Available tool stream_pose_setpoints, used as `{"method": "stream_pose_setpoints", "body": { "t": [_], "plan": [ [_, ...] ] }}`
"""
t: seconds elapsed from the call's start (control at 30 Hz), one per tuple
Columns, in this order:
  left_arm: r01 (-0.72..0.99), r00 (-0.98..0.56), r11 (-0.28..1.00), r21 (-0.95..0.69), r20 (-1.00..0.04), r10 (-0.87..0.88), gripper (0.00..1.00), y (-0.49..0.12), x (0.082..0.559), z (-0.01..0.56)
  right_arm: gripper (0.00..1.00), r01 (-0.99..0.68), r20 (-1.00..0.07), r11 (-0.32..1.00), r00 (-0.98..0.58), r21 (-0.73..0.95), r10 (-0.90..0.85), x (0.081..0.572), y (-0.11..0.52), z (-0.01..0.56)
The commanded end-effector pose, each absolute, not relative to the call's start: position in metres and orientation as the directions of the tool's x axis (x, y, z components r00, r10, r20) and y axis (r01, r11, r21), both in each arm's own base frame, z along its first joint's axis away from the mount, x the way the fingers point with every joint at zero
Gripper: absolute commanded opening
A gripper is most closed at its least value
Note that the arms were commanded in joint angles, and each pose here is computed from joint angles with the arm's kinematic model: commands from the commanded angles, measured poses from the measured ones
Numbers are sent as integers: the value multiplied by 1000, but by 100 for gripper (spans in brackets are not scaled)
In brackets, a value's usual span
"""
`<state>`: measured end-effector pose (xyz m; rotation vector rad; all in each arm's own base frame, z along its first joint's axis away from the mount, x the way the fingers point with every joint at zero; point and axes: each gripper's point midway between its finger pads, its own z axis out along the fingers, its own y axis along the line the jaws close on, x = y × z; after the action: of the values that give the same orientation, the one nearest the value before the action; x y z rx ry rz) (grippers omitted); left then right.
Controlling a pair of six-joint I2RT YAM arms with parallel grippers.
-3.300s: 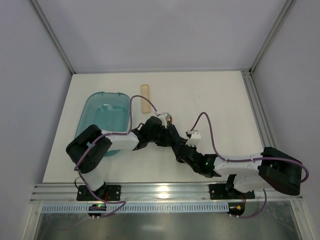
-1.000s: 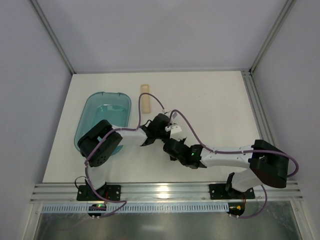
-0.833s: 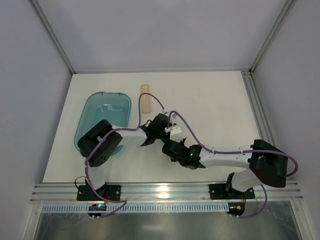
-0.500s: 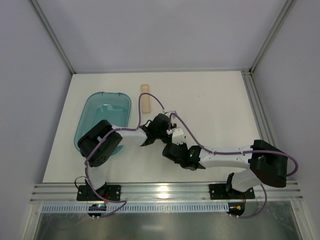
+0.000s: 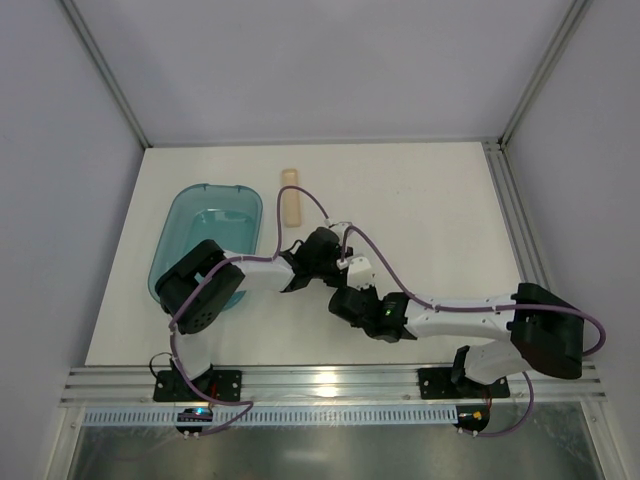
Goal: Place the utensils on the paper napkin and roll it up
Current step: Roll the napkin at the center of the board.
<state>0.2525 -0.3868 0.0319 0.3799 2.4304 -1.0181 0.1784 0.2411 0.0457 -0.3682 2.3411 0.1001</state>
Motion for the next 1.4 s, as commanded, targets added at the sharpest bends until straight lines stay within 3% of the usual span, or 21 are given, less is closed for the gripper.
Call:
{"method": "stream_pose_setpoints", "body": {
  "t": [0.0,0.23,0.67,0.83,1.37],
  "plan": [
    [440,-835,684,-582,-545,73,19,-391,257,36,18,-307,-728,952,-656,15,-200,179,250,57],
    [439,-837,681,-586,-542,74,19,-392,256,35,23,-334,-733,942,-648,28,-208,180,258,58],
    [441,-837,684,-581,-541,79,19,-392,257,35,23,-341,-711,940,-656,-19,-252,180,254,48],
    [439,-839,690,-576,-538,84,19,-391,257,32,4,-328,-708,945,-663,-17,-243,177,246,46],
    [448,-834,695,-562,-543,98,19,-391,258,33,4,-269,-718,963,-671,1,-187,174,227,38]
  ]
}}
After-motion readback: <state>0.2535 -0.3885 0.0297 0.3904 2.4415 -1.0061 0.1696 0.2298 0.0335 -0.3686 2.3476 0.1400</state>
